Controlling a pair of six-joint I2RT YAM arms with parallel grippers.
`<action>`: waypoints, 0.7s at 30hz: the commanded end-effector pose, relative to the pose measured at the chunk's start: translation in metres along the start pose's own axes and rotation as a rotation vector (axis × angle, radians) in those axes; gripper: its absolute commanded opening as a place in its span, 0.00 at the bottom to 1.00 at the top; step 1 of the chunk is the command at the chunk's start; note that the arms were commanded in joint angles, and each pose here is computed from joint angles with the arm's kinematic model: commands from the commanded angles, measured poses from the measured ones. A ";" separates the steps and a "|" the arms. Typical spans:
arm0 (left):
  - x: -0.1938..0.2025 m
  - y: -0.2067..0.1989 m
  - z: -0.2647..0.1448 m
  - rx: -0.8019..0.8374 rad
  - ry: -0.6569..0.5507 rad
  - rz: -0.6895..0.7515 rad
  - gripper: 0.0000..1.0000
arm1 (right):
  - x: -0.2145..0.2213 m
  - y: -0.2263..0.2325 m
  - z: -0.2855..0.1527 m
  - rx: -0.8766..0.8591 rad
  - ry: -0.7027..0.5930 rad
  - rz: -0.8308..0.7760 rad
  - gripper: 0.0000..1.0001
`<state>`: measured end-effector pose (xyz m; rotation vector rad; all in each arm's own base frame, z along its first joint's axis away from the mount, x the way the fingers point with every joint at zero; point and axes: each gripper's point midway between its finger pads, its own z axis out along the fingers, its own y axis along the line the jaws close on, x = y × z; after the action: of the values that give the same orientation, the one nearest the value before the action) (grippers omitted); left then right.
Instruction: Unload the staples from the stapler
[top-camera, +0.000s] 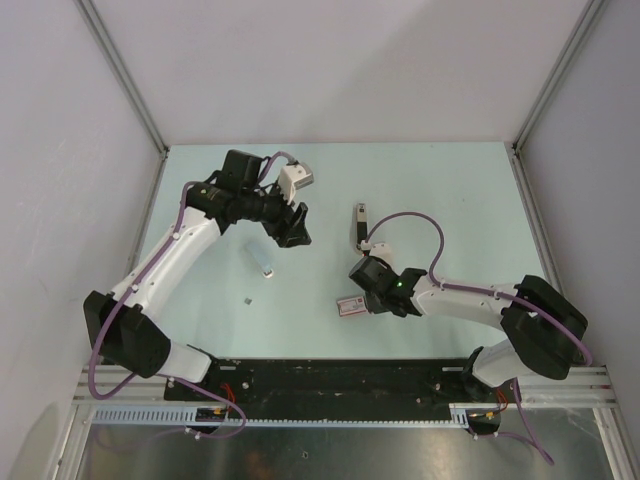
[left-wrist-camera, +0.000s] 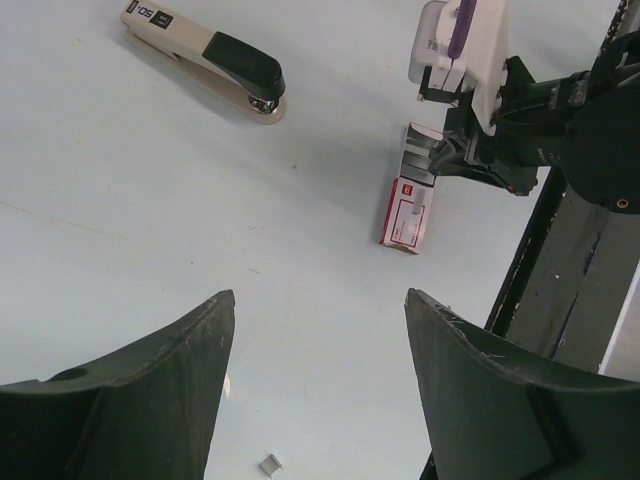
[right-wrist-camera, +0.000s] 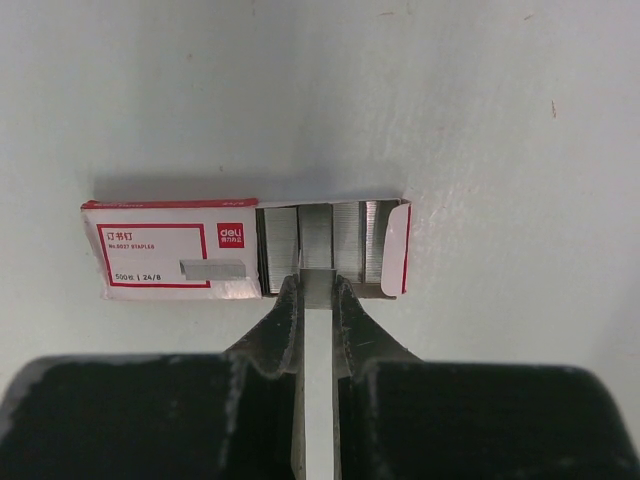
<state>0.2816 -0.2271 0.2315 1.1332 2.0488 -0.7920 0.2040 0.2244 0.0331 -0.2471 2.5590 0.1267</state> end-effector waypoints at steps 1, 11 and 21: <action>-0.009 -0.010 -0.005 0.023 -0.034 0.027 0.73 | -0.006 -0.001 -0.003 -0.004 -0.025 0.018 0.00; -0.010 -0.010 -0.005 0.022 -0.037 0.027 0.74 | -0.005 -0.002 -0.001 -0.002 -0.015 0.020 0.02; -0.011 -0.010 -0.005 0.024 -0.039 0.024 0.74 | -0.005 -0.004 0.000 0.004 -0.011 0.031 0.10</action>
<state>0.2809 -0.2279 0.2317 1.1357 2.0473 -0.7958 0.2066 0.2221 0.0330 -0.2308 2.5624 0.1250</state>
